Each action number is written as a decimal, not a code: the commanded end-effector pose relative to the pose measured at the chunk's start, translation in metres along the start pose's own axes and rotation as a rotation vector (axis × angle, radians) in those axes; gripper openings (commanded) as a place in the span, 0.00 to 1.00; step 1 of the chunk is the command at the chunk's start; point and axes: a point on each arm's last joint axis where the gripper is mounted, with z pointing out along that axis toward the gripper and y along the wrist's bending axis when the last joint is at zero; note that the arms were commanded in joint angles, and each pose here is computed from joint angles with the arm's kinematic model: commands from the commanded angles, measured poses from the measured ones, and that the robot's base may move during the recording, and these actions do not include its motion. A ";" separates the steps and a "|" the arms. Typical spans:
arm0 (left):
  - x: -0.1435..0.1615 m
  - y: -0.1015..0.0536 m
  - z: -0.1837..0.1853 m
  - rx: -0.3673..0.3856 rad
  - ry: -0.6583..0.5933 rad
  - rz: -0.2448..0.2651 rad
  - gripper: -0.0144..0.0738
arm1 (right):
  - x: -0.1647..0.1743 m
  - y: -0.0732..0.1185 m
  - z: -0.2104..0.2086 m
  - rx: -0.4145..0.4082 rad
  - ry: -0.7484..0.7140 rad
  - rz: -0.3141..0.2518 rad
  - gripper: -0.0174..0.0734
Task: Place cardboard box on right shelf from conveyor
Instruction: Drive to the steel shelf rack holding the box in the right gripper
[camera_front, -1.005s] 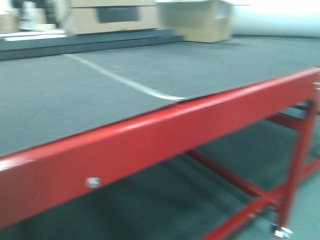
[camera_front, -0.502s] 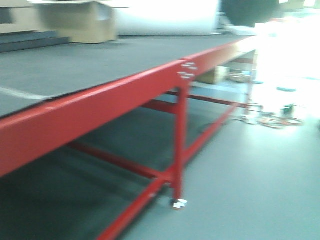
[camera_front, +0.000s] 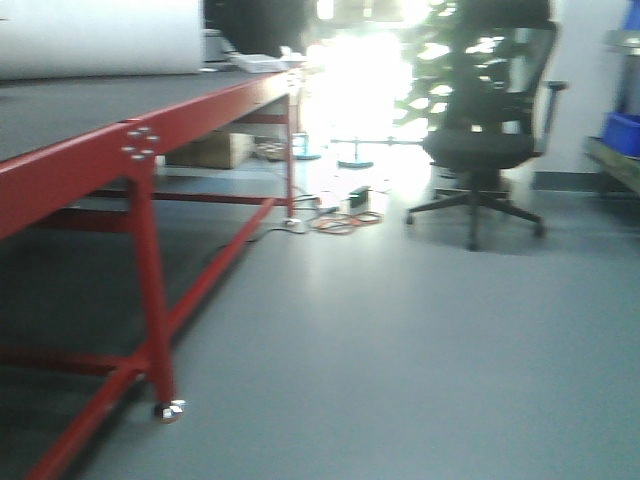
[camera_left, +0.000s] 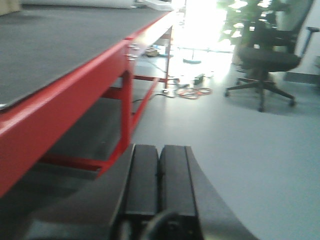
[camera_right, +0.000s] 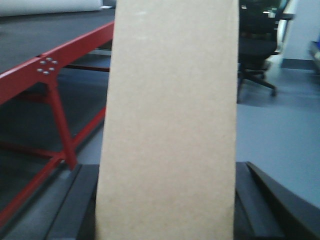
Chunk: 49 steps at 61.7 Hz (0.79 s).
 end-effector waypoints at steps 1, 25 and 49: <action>-0.006 0.000 -0.001 -0.002 -0.095 -0.005 0.03 | -0.016 0.002 -0.002 -0.009 -0.113 -0.018 0.43; -0.006 0.000 -0.001 -0.002 -0.095 -0.005 0.03 | -0.016 0.002 -0.002 -0.009 -0.113 -0.018 0.43; -0.006 0.000 -0.001 -0.002 -0.095 -0.005 0.03 | -0.016 0.002 -0.002 -0.009 -0.113 -0.018 0.43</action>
